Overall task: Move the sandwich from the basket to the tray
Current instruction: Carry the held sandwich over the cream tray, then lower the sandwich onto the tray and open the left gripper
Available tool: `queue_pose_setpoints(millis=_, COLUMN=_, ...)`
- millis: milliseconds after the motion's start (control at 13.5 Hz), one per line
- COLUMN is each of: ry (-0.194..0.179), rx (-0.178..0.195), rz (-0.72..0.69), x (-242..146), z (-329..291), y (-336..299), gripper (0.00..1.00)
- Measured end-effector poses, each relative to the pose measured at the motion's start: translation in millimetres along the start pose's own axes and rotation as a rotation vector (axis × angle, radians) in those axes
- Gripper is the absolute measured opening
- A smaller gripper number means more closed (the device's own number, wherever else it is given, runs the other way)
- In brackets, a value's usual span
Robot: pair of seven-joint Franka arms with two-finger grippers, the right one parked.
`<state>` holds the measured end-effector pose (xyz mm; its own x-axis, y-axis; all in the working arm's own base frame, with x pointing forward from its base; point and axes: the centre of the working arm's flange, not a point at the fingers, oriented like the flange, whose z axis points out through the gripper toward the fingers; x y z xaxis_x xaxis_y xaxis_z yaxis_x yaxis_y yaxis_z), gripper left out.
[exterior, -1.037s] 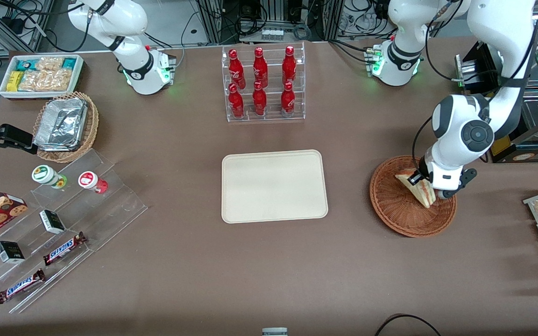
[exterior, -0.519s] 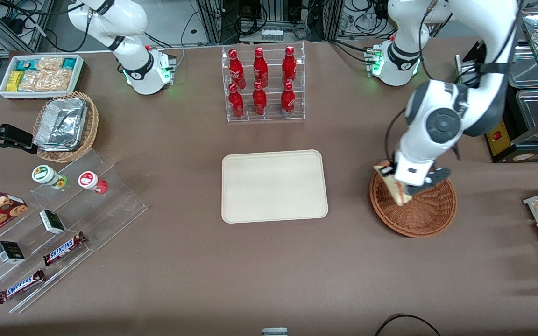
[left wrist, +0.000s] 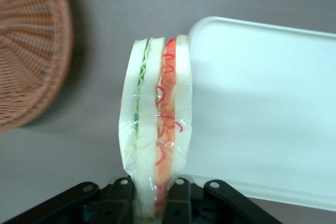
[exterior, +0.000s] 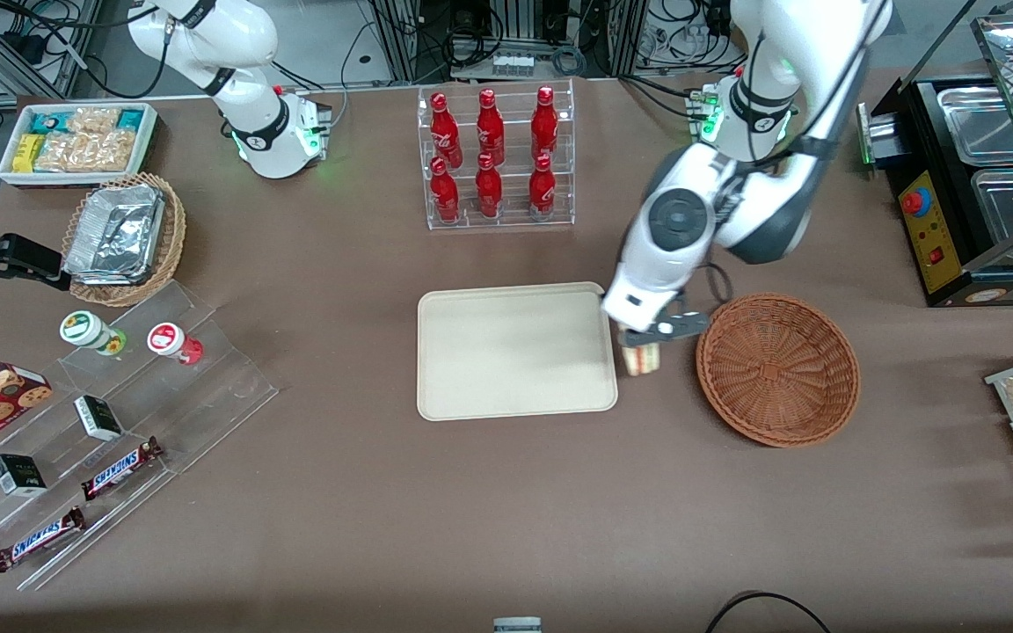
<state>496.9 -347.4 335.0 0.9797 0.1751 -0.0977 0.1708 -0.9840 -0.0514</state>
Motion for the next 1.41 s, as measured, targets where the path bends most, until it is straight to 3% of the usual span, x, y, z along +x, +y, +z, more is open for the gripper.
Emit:
queue_pose_setpoints(millis=667, ry=-0.028, rx=-0.037, rz=0.034, x=-40.2, z=48.6, y=141.3, gripper=0.16)
queue_pose_setpoints(millis=1407, ry=0.007, rx=0.0, rz=0.072, x=-26.3, z=84.0, y=155.4, gripper=0.16)
